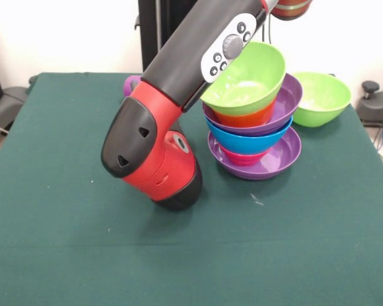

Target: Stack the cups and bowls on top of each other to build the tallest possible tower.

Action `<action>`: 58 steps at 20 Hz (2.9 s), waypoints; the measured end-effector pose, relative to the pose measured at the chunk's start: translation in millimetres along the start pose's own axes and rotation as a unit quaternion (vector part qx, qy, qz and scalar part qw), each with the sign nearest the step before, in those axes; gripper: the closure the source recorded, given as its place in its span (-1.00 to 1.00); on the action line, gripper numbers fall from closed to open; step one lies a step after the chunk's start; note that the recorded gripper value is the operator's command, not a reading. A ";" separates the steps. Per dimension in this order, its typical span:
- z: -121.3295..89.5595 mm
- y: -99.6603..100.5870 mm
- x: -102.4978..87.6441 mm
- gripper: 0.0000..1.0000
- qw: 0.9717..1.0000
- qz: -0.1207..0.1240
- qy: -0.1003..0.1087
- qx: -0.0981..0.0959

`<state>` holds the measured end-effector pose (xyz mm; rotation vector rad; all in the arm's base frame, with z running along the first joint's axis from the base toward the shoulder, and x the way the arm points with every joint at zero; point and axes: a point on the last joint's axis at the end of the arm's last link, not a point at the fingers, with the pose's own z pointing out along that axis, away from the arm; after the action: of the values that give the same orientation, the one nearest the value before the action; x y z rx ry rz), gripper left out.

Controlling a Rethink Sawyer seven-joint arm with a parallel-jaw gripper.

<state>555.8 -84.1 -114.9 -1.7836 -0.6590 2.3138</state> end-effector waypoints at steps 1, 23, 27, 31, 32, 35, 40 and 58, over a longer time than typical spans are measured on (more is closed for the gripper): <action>0.5 1.1 -0.3 -1.00 1.000 0.000 0.000 -0.001; 13.2 27.8 -5.5 -1.00 1.000 -0.005 0.008 0.006; 16.1 28.4 -0.8 -1.00 1.000 -0.006 0.004 0.008; 16.0 28.3 -0.8 1.00 1.000 -0.006 0.004 0.008; 16.0 28.4 -0.7 1.00 1.000 -0.006 0.004 0.008; 15.9 28.0 -0.6 1.00 1.000 -0.006 0.004 0.007; 15.7 26.6 -0.1 1.00 1.000 -0.006 0.004 0.007; 30.7 -41.5 -58.9 1.00 0.994 0.085 -0.062 -0.006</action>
<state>537.3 -76.8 -39.1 -1.7766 -0.5606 2.5545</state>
